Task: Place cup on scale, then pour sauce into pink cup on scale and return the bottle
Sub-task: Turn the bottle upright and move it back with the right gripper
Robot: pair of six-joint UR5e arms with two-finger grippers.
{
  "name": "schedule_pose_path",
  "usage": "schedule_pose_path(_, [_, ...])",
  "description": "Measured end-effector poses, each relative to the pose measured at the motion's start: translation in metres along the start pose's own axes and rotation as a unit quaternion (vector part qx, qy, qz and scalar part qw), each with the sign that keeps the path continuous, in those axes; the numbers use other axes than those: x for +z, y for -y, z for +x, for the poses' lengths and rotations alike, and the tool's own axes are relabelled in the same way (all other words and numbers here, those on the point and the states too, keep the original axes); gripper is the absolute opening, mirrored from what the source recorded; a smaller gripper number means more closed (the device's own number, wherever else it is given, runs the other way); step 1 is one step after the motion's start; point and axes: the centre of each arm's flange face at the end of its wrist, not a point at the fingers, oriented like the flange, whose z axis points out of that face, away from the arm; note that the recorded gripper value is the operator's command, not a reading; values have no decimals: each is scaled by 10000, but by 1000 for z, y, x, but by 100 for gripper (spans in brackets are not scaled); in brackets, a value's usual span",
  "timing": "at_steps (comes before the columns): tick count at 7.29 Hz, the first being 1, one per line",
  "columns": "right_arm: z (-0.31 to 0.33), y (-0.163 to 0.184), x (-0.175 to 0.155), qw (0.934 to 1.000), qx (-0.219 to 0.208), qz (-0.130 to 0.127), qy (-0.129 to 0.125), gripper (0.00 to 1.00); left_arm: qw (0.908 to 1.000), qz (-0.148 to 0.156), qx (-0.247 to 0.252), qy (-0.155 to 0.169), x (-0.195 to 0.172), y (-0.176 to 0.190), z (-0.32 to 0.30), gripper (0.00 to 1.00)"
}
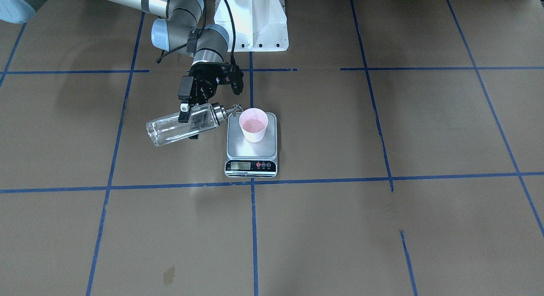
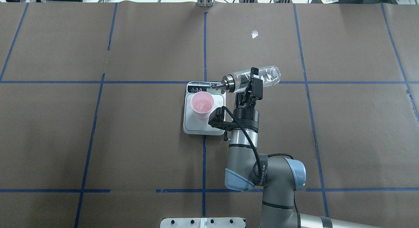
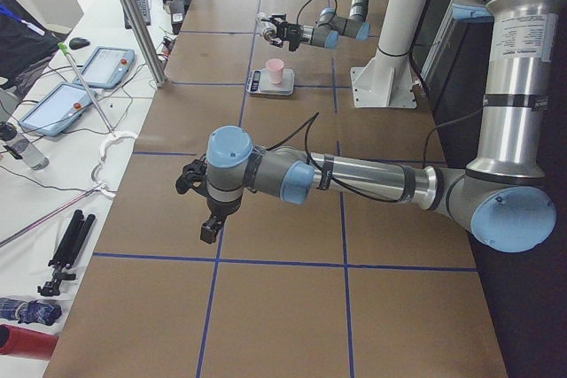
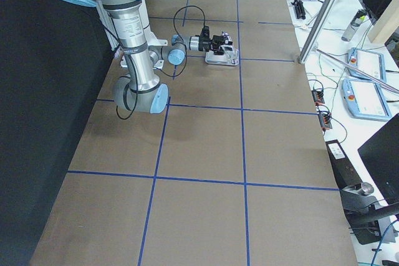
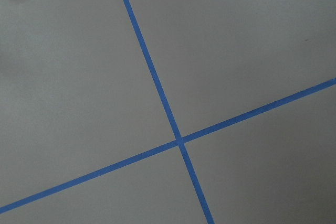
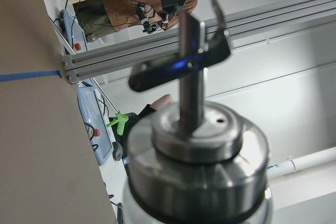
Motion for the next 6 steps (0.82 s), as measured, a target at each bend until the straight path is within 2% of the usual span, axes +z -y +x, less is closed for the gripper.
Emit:
schedule_pose_path(1, [3,3,-5,9991,377,12,207,0,10000,18,15,4,-2,1,1,100])
schedule_pose_path(2, [6,6,-11,9952,855,33,475,0,10000,31,23,4,-3,1,2,100])
schedule_pose_path(3, [9,8,-15,9869,1402,64,795,0,10000,38,30,5,-4,2,2,100])
schedule_pose_path(4, [12,8,-18,9732,2011,78,1112,0,10000,43,44,5,-4,2,3,100])
schedule_pose_path(5, [15,5,-20,9530,2672,31,1428,0,10000,54,63,5,-5,3,4,100])
schedule_pose_path(6, [24,0,-22,9276,3303,-65,1746,0,9999,90,99,13,-9,5,7,100])
